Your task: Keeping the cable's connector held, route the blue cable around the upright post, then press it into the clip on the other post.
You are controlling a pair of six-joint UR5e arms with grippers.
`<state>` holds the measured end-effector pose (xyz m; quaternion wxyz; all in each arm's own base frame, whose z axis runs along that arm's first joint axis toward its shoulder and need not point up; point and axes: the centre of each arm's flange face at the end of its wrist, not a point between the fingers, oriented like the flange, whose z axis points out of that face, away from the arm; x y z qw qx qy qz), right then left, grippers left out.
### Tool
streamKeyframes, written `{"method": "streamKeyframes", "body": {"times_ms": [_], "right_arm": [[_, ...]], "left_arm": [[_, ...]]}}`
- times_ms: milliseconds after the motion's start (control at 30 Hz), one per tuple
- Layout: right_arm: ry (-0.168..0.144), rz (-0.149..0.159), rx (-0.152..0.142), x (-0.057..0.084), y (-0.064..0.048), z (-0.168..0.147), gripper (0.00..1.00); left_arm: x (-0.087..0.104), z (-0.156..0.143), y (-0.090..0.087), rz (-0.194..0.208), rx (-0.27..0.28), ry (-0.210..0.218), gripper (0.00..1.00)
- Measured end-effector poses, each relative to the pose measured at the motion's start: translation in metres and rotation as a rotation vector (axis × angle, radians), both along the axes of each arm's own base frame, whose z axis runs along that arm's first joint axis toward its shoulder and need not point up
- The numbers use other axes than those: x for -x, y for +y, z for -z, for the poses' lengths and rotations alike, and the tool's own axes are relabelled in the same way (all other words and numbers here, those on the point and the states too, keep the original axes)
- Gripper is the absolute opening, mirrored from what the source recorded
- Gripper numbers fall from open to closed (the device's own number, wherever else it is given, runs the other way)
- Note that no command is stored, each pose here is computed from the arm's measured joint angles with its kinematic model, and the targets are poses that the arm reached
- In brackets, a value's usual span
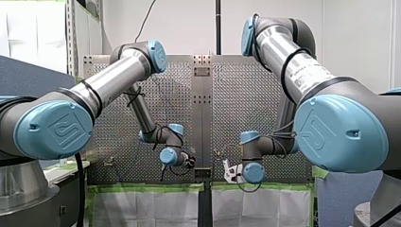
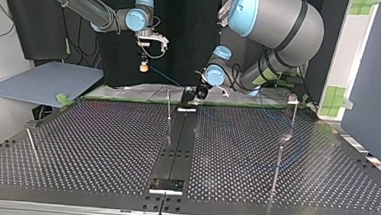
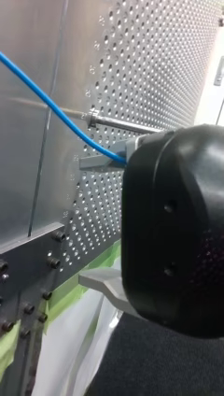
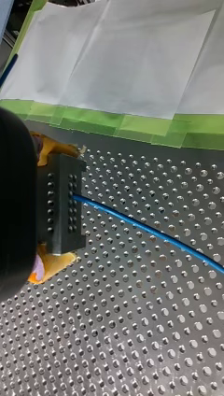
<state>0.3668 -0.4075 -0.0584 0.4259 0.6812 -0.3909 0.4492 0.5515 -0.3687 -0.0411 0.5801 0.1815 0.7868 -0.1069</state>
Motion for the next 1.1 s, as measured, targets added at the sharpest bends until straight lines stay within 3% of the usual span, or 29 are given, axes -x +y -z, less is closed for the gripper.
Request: {"method": "streamKeyframes", "body": {"times_ms": [300, 667, 833, 1100], "right_arm": [[0.007, -0.009, 0.003, -0.002, 0.001, 0.000, 0.00], [0.012, -0.015, 0.011, -0.005, -0.002, -0.002, 0.00], [0.015, -0.003, 0.007, -0.002, -0.004, -0.002, 0.00], [0.031, 0.046, -0.009, 0.007, -0.006, 0.000, 0.00]], "left_arm": [[0.004, 0.001, -0.003, 0.033, 0.003, 0.001, 1.00], [0.017, -0.006, -0.006, 0.071, -0.008, -0.029, 1.00], [0.015, -0.010, -0.001, 0.057, -0.011, -0.031, 1.00], [0.009, -0.009, 0.012, 0.008, -0.023, -0.023, 1.00]]}}
